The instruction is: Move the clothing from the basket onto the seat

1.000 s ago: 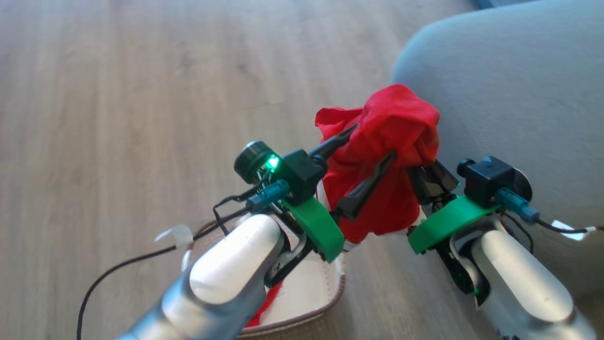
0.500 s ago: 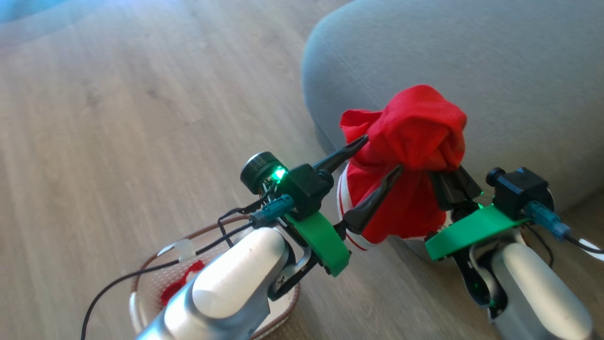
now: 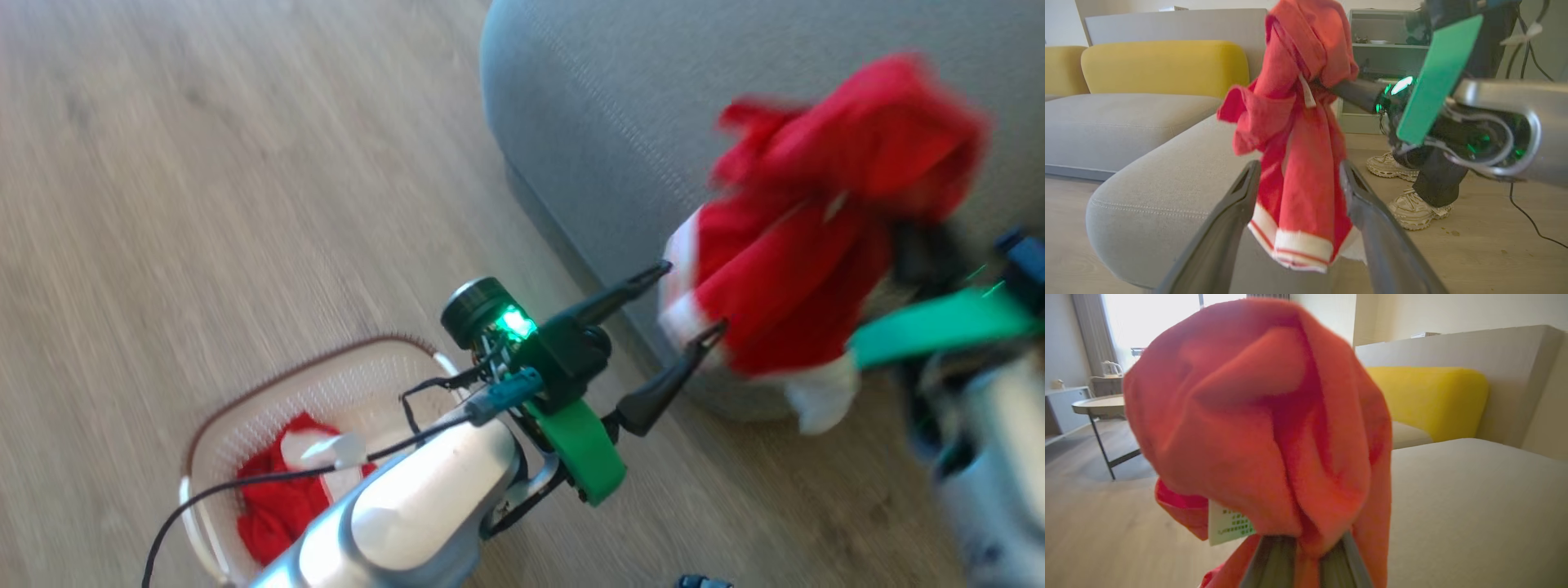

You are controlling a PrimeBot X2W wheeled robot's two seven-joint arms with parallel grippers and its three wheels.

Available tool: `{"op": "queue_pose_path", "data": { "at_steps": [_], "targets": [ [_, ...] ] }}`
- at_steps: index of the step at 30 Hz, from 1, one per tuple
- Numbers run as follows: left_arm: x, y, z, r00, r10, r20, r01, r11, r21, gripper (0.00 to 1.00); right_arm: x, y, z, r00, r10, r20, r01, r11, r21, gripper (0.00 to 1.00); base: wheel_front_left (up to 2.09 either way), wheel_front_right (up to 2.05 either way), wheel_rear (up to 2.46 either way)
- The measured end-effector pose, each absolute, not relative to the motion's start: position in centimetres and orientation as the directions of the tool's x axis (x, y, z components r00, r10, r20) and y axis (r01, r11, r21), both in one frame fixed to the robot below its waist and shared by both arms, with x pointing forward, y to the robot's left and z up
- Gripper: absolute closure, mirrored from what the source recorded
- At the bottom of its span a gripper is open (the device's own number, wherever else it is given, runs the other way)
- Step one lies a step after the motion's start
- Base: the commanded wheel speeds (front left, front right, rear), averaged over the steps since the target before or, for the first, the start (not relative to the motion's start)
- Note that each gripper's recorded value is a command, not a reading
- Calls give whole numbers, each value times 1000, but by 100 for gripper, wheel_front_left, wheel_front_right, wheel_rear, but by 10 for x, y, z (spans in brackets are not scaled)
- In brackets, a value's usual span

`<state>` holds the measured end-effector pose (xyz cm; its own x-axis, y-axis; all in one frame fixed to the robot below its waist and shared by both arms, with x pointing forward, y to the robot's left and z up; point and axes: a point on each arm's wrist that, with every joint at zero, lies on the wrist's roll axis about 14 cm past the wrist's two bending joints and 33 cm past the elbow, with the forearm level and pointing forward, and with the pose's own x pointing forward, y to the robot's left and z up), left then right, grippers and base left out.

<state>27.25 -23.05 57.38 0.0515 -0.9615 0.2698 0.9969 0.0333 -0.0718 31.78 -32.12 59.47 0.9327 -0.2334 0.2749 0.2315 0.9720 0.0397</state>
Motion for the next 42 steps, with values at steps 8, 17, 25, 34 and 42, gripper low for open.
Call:
{"op": "queue_pose_path", "data": {
  "at_steps": [8, 17, 25, 34, 42],
  "targets": [
    [301, -226, 545, 69, -967, 245, 993, 43, -111, 0, 374, -406, 638, 888, -332, 319, 384, 916, -115, 100, 0, 0, 0],
    [349, -206, 488, 147, -972, 182, 977, 114, -180, 0, 444, -479, 642, 842, -458, 285, 518, 833, -195, 100, 0, 0, 0],
    [373, -190, 447, 206, -969, 135, 956, 170, -239, 0, 480, -521, 632, 794, -548, 262, 603, 764, -229, 100, 0, 0, 0],
    [384, -164, 394, 258, -965, 46, 926, 234, -297, 0, 538, -534, 623, 753, -586, 297, 643, 752, -146, 100, 0, 0, 0],
    [389, -140, 358, 312, -949, -35, 888, 304, -346, 0, 572, -535, 640, 702, -588, 402, 664, 745, -70, 100, 0, 0, 0]
  ]
}}
